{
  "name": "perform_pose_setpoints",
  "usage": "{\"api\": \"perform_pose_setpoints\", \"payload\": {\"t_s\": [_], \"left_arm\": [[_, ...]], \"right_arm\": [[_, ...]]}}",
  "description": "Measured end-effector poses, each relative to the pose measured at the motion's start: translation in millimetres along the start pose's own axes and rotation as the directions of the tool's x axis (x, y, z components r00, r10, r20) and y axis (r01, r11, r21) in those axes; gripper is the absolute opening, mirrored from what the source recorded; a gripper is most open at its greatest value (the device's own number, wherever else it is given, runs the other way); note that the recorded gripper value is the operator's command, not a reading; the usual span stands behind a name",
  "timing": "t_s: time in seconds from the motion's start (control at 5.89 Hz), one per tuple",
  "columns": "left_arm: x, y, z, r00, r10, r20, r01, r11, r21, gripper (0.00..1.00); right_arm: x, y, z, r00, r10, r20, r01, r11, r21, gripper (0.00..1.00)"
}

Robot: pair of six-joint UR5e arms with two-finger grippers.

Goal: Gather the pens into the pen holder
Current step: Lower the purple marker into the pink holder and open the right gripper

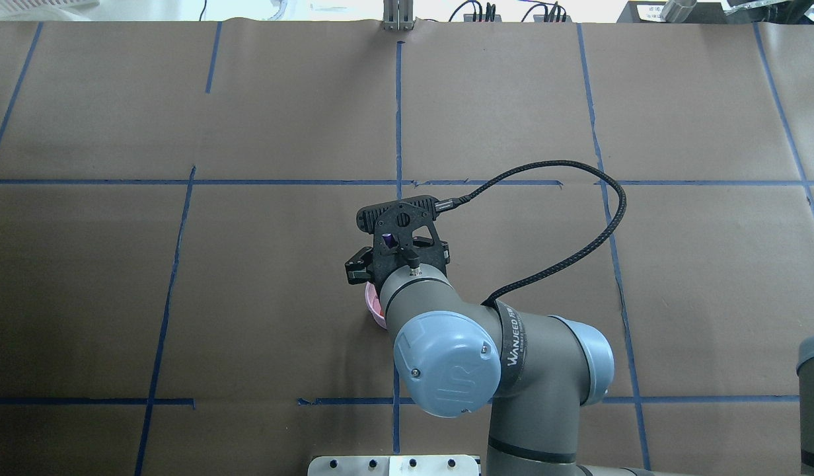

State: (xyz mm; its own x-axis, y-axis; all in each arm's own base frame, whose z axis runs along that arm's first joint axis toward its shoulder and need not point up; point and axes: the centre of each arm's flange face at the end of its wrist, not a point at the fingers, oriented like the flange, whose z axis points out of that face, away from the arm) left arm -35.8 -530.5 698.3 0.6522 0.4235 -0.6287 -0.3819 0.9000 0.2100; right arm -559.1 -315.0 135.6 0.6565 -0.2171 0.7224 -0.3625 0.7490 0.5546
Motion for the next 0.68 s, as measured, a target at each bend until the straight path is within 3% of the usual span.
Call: {"api": "perform_pose_setpoints", "payload": {"t_s": [0.34, 0.51, 0.68], "left_arm": [[0.5, -0.9, -0.5, 1.000, 0.001, 0.001, -0.001, 1.000, 0.001, 1.00], [0.5, -1.4, -1.0, 1.000, 0.001, 0.002, -0.001, 1.000, 0.001, 1.00], [0.4, -1.6, -1.3, 1.000, 0.000, 0.003, 0.000, 1.000, 0.001, 1.00]], "right_arm": [[-5.0, 12.4, 18.2, 0.999, 0.025, 0.029, -0.026, 1.000, 0.011, 0.02], [-6.2, 15.8, 19.2, 0.999, 0.028, 0.034, -0.029, 1.000, 0.011, 0.70], [-6.9, 16.0, 18.5, 0.999, 0.030, 0.037, -0.030, 0.999, 0.011, 1.00]]}}
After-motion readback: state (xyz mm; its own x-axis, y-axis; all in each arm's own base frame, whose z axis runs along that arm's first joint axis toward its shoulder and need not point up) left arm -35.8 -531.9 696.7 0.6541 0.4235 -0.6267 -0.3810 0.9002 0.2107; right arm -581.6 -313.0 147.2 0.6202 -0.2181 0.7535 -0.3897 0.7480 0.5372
